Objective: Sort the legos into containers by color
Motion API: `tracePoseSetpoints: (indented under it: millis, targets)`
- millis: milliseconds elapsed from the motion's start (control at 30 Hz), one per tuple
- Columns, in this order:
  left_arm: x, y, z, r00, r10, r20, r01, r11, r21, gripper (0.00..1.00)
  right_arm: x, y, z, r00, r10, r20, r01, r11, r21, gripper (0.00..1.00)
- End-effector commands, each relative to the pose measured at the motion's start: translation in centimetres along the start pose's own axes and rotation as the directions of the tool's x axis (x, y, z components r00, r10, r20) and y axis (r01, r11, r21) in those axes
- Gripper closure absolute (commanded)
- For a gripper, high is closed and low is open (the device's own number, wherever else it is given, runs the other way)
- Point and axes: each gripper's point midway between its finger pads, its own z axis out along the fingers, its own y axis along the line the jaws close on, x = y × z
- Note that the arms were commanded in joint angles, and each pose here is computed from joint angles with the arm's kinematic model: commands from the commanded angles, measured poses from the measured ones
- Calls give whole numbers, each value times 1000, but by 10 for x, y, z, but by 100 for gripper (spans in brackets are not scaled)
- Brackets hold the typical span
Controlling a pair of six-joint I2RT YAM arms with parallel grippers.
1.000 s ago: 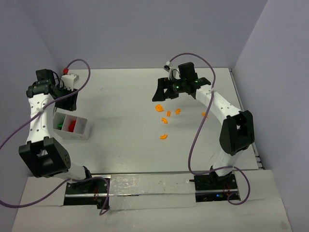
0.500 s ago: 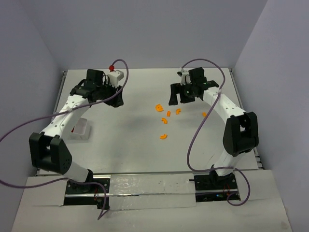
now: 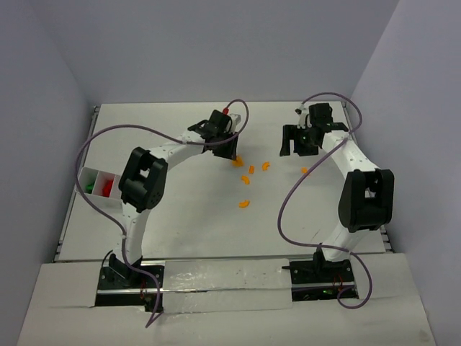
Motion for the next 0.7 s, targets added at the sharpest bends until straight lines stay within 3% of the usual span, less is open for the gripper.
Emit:
tracePoseSetpoints:
  millis: [0,433,533,667]
  targets:
    - [-25,11,17,991,-107,76,112,992,-60,60,-2,-20,-22,999,-15,36,13,998,53,15]
    - [-7,14,54,991,-134,16,135,989,-61,62,2,-49,-30,999,12,42,-16,994,107,15]
    - [-2,13,58,990,-139,2,139,989,-55,66,2,-52,-31,999,18,42,-23,994,110,15]
    - [3,16,61,991,-133,-14,132,989,-68,78,1,-54,-33,999,23,43,-27,994,108,16]
